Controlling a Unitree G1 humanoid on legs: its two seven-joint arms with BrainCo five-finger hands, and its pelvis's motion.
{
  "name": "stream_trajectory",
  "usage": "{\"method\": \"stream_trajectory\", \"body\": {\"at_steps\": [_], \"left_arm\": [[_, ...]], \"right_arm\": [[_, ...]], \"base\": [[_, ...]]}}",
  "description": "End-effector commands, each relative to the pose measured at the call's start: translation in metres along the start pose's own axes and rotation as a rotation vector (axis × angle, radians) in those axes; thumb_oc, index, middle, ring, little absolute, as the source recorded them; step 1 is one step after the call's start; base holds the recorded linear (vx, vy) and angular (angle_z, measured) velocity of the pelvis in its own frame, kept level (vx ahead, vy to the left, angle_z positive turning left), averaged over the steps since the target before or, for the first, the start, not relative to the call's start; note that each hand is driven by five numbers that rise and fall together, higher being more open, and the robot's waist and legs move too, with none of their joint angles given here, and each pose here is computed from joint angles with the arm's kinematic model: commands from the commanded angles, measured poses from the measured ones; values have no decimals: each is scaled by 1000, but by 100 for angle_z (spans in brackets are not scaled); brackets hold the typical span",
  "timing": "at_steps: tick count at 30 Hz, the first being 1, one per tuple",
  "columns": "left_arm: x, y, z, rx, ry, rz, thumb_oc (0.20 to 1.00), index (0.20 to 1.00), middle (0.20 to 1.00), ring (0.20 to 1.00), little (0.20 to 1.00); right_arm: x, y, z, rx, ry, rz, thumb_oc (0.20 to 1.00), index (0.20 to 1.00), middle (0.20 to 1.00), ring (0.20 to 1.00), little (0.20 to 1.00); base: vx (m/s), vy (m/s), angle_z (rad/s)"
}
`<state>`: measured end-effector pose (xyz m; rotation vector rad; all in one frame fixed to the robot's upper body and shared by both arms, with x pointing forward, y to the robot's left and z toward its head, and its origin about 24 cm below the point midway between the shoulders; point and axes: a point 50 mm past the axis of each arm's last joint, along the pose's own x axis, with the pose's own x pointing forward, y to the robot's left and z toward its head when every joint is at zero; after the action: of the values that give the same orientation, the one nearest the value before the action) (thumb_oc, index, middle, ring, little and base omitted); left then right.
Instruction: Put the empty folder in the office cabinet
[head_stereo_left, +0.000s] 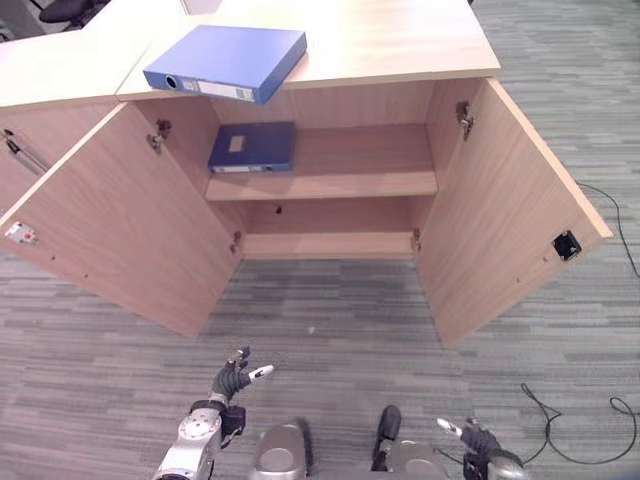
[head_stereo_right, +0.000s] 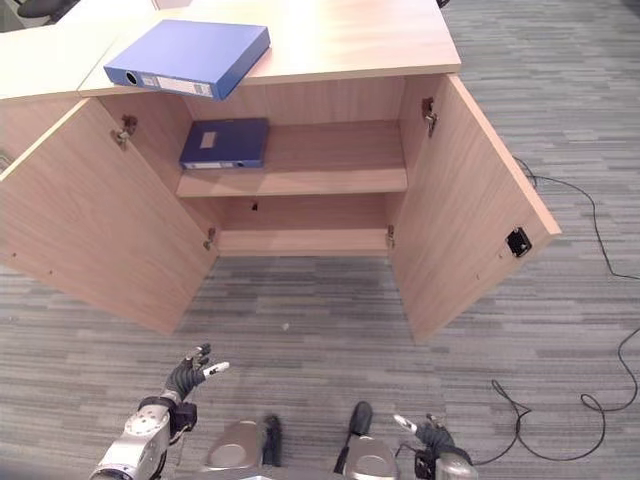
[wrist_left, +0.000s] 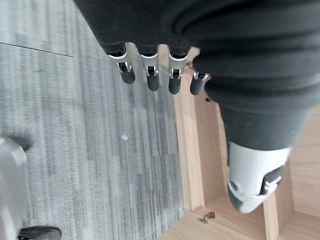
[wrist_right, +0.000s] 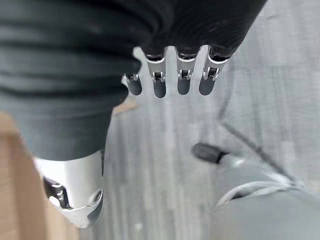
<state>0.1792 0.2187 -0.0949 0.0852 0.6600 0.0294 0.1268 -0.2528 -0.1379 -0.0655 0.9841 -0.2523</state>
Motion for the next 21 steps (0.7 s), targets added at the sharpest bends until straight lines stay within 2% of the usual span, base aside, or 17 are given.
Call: {"method": "stream_trajectory", "body": {"at_steps": [1,7,16,21], "left_arm": [[0,10,16,39,-86,40,1000,1000,1000,1000,1000],[2,15,14,38,-76,74,1000,1000,1000,1000,1000],[4,20,25,98,-103,55,1000,1000,1000,1000,1000],[1,35,33,126,-125,88,1000,1000,1000,1000,1000]], "right_arm": [[0,-5,21,-39,-94,12,1000,1000,1000,1000,1000],[0,11,50,-90,-209,81,1000,1000,1000,1000,1000],[1,37,49,-40,-200,137,1000,1000,1000,1000,1000],[2,54,53,-26,-201,168,1000,1000,1000,1000,1000]], "base": [[175,188,11],[192,289,-13],[126,306,9],[102,381,-18]]}}
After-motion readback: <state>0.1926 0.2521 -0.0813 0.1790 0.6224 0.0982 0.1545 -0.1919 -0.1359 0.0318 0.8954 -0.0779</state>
